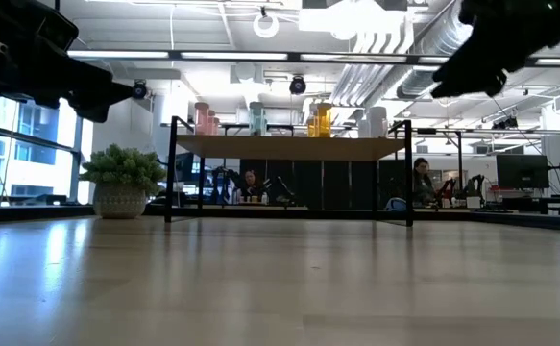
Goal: Pick and place medicine bottles onto shelf by color
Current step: Return to Home Position
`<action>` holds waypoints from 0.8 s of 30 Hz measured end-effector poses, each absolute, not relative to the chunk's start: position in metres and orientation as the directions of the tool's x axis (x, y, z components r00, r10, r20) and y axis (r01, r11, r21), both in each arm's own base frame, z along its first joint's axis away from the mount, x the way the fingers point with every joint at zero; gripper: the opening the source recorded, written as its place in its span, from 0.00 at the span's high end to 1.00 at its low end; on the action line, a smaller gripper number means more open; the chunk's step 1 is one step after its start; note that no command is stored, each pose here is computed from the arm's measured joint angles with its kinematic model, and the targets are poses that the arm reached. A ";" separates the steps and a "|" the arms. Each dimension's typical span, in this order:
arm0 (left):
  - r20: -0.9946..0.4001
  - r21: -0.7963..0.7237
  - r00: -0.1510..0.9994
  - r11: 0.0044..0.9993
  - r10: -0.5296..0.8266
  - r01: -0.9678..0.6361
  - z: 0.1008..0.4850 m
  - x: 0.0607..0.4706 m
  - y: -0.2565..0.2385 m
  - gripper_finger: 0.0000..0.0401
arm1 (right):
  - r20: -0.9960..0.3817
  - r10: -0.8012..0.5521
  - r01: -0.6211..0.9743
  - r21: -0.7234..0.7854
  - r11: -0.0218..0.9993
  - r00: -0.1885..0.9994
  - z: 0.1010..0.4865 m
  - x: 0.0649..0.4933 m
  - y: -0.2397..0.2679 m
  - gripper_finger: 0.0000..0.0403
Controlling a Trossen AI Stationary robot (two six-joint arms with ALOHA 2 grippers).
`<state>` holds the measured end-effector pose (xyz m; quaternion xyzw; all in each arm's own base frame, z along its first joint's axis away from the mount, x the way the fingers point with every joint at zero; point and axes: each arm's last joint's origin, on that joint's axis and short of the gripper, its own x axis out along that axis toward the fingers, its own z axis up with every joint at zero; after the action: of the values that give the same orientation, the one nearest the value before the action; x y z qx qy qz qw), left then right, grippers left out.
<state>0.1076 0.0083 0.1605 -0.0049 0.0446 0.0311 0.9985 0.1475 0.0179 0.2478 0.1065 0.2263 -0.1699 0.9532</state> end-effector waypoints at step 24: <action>-0.092 -0.007 0.994 0.998 0.064 -0.065 0.160 0.108 0.008 0.51 | -0.154 -0.193 0.225 0.236 0.945 0.969 0.162 0.104 0.012 0.46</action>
<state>0.1076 0.0084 0.1603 -0.0050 0.0457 0.0323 0.9984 0.1040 0.0118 0.1618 0.1266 0.0644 -0.1062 0.9841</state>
